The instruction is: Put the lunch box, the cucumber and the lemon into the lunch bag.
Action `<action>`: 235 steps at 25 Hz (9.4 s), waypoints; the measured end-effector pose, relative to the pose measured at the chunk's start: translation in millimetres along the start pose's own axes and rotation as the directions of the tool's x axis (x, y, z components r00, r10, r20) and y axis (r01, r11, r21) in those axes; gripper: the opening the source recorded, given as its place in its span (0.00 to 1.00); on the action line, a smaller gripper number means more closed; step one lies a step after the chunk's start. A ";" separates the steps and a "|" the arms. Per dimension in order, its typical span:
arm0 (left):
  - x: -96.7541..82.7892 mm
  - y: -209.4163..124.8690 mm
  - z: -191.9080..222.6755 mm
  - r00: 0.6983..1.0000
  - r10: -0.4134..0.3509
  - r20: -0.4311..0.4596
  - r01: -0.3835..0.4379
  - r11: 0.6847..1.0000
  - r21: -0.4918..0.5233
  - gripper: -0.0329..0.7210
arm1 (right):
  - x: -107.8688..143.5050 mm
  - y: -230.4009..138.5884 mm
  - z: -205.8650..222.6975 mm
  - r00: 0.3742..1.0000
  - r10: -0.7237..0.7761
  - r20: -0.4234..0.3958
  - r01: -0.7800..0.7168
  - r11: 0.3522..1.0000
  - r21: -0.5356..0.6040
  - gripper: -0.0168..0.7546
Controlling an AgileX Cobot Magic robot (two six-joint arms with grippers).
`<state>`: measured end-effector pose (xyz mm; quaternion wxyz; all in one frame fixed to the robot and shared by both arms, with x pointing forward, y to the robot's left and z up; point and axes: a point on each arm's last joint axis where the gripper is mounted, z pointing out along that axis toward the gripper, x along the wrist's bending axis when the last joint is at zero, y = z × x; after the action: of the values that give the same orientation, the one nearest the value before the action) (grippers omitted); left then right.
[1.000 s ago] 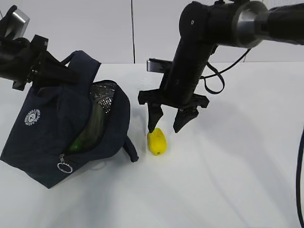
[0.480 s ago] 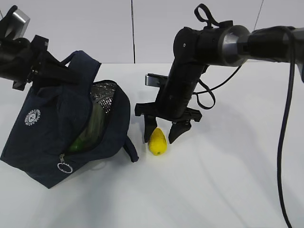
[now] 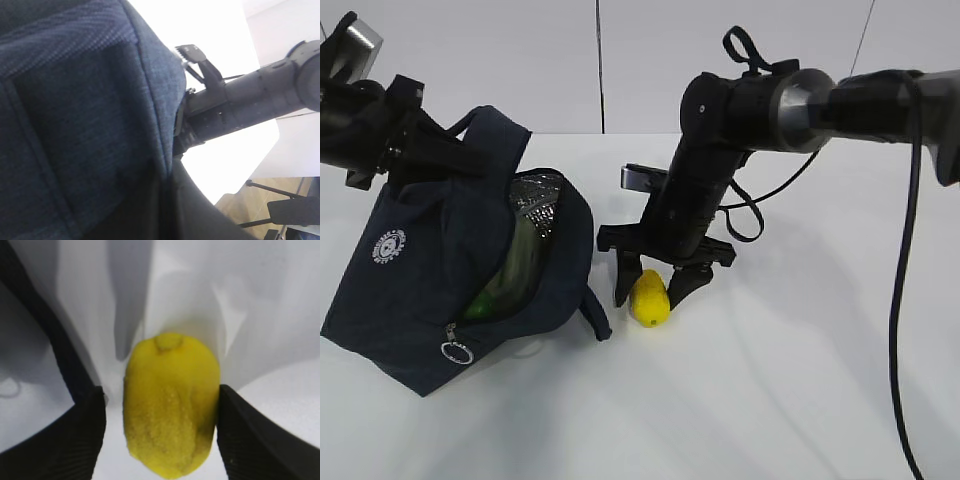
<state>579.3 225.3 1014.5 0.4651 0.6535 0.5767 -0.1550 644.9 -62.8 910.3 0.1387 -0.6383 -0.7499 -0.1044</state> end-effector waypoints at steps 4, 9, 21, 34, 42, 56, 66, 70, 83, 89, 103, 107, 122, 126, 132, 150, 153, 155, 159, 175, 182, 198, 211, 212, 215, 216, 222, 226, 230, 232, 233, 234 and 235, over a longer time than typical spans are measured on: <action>0.0 0.0 0.0 1.000 0.000 0.000 0.000 1.000 0.000 0.03 | -0.5 -0.2 3.7 1.000 0.001 0.002 -0.001 1.000 0.008 0.69; 0.0 0.0 0.0 1.000 0.000 0.000 0.000 1.000 0.000 0.03 | -2.0 -0.2 8.3 1.000 0.001 0.004 -0.001 1.000 0.021 0.69; 0.1 0.1 0.0 1.000 0.000 -0.001 0.000 1.000 -0.001 0.03 | -2.3 -1.4 9.5 1.000 -0.023 0.003 0.023 0.999 0.040 0.50; 2.4 -2.3 -0.1 0.999 0.025 -0.025 -0.024 0.999 0.026 0.03 | 8.7 -3.4 4.7 0.987 -0.125 -0.100 0.135 0.987 0.092 0.48; 8.9 -6.0 -0.8 0.992 0.083 -0.092 -0.076 0.994 0.074 0.03 | 36.0 12.9 -31.0 0.952 -0.212 -0.219 0.206 0.977 -0.046 0.48; 28.0 -1.4 -20.7 0.988 0.055 -0.143 -0.050 0.998 0.043 0.03 | 56.5 15.1 -62.2 0.915 -0.239 -0.325 0.208 0.970 -0.128 0.48; 35.3 -5.9 -28.7 0.984 0.077 -0.162 -0.061 0.993 0.099 0.03 | 45.1 21.6 -69.5 0.943 -0.286 -0.170 0.259 0.952 -0.163 0.48; 36.7 -7.2 -29.1 0.980 0.092 -0.174 -0.072 0.990 0.117 0.03 | 49.7 27.2 -87.2 0.950 -0.276 -0.146 0.241 0.945 -0.220 0.48; 35.7 -4.3 -28.6 0.983 0.071 -0.168 -0.058 0.995 0.081 0.03 | 70.9 30.5 -78.9 0.870 -0.183 -0.459 0.115 0.978 -0.172 0.48; 35.4 -4.0 -28.5 0.984 0.067 -0.164 -0.055 0.996 0.077 0.03 | 80.4 28.8 -54.5 0.848 -0.151 -0.508 0.109 0.988 -0.112 0.48; 36.0 -2.7 -28.6 0.983 0.064 -0.172 -0.054 0.997 0.062 0.03 | 89.3 25.3 -32.7 0.845 -0.133 -0.518 0.115 0.991 -0.066 0.75; 36.6 -3.2 -28.7 0.981 0.071 -0.178 -0.059 0.996 0.070 0.03 | 89.4 26.6 -35.7 0.842 -0.147 -0.519 0.123 0.989 -0.081 0.75; 37.4 -3.5 -28.9 0.980 0.077 -0.186 -0.064 0.995 0.075 0.03 | 93.4 43.5 -102.6 0.815 -0.338 -0.471 0.190 0.923 -0.334 0.75; 37.4 -3.5 -28.9 0.980 0.077 -0.186 -0.064 0.995 0.075 0.03 | 75.8 50.7 -103.9 0.878 -0.312 -0.362 0.185 0.920 -0.345 0.75; 37.4 -3.5 -28.9 0.979 0.077 -0.186 -0.065 0.995 0.075 0.03 | 61.2 53.5 -110.3 0.932 -0.294 -0.211 0.204 0.909 -0.364 0.75; 38.9 -2.7 -29.2 0.976 0.083 -0.203 -0.070 0.995 0.069 0.03 | 53.2 39.5 -64.7 0.949 -0.195 -0.248 0.152 0.972 -0.180 0.75; 39.0 -2.7 -29.2 0.976 0.083 -0.203 -0.070 0.995 0.068 0.03 | 53.0 36.0 -56.3 0.950 -0.191 -0.247 0.157 0.976 -0.152 0.75; 39.0 -2.7 -29.2 0.976 0.083 -0.203 -0.070 0.995 0.068 0.03 | 52.9 33.9 -50.8 0.951 -0.187 -0.245 0.157 0.978 -0.135 0.75; 39.1 -2.6 -29.2 0.975 0.083 -0.204 -0.071 0.995 0.067 0.03 | 53.4 32.4 -47.1 0.950 -0.199 -0.242 0.172 0.977 -0.128 0.75; 35.0 -0.5 -28.3 0.986 0.047 -0.163 -0.041 0.999 0.035 0.03 | 53.6 32.5 -47.1 0.947 -0.212 -0.242 0.184 0.974 -0.133 0.75; 34.6 -0.4 -28.2 0.986 0.044 -0.159 -0.039 0.999 0.034 0.03 | 52.1 33.5 -42.3 0.948 -0.207 -0.241 0.181 0.975 -0.126 0.60; 33.5 -1.3 -28.1 0.988 0.042 -0.146 -0.037 0.998 0.042 0.03 | 50.1 35.9 -23.0 0.936 -0.203 -0.287 0.182 0.978 -0.096 0.06; 8.0 6.4 -26.2 0.977 -0.157 0.143 0.162 0.986 -0.026 0.03 | 59.6 15.0 -121.3 0.933 -0.360 -0.003 0.347 0.900 -0.265 0.03; 7.3 6.2 -24.5 0.974 -0.172 0.147 0.177 0.984 -0.021 0.03 | 60.0 12.7 -130.3 0.930 -0.367 0.020 0.357 0.891 -0.281 0.03; -1.4 3.9 -14.0 0.973 -0.174 0.154 0.176 0.984 0.001 0.03 | 60.0 7.1 -150.2 0.922 -0.377 0.082 0.383 0.869 -0.313 0.03; -5.8 3.0 -8.2 0.973 -0.170 0.154 0.171 0.985 0.004 0.03 | 59.5 5.9 -153.5 0.921 -0.378 0.095 0.388 0.866 -0.316 0.03; -36.4 -6.8 43.2 0.960 -0.194 0.201 0.193 0.981 0.027 0.03 | 43.0 -4.9 -157.2 0.915 -0.332 0.230 0.388 0.882 -0.268 0.03; -39.3 -17.4 78.4 0.957 -0.218 0.191 0.213 0.976 0.044 0.03 | 28.6 -13.8 -155.0 0.903 -0.310 0.297 0.381 0.898 -0.219 0.03; -29.7 -22.4 96.2 0.931 -0.295 0.216 0.286 0.955 0.076 0.03 | 20.5 -19.3 -164.2 0.911 -0.267 0.315 0.346 0.909 -0.231 0.02; -23.6 -23.4 102.0 0.922 -0.317 0.220 0.307 0.948 0.078 0.03 | 21.1 -21.8 -168.3 0.915 -0.255 0.312 0.336 0.910 -0.242 0.02; -20.9 -23.8 104.3 0.920 -0.324 0.220 0.315 0.946 0.078 0.03 | 20.5 -22.5 -169.8 0.916 -0.251 0.311 0.333 0.910 -0.245 0.02; -18.7 -24.5 106.2 0.919 -0.328 0.219 0.319 0.945 0.079 0.03 | 19.9 -22.4 -169.3 0.916 -0.249 0.316 0.332 0.911 -0.244 0.02; -17.7 -24.2 107.2 0.917 -0.333 0.220 0.323 0.943 0.077 0.03 | 18.2 -22.0 -169.2 0.915 -0.245 0.322 0.329 0.913 -0.242 0.02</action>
<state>588.3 127.8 961.6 0.4833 0.5342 0.6170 -0.3168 633.2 -106.0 1076.0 -0.0833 -0.5416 -0.8246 -0.1403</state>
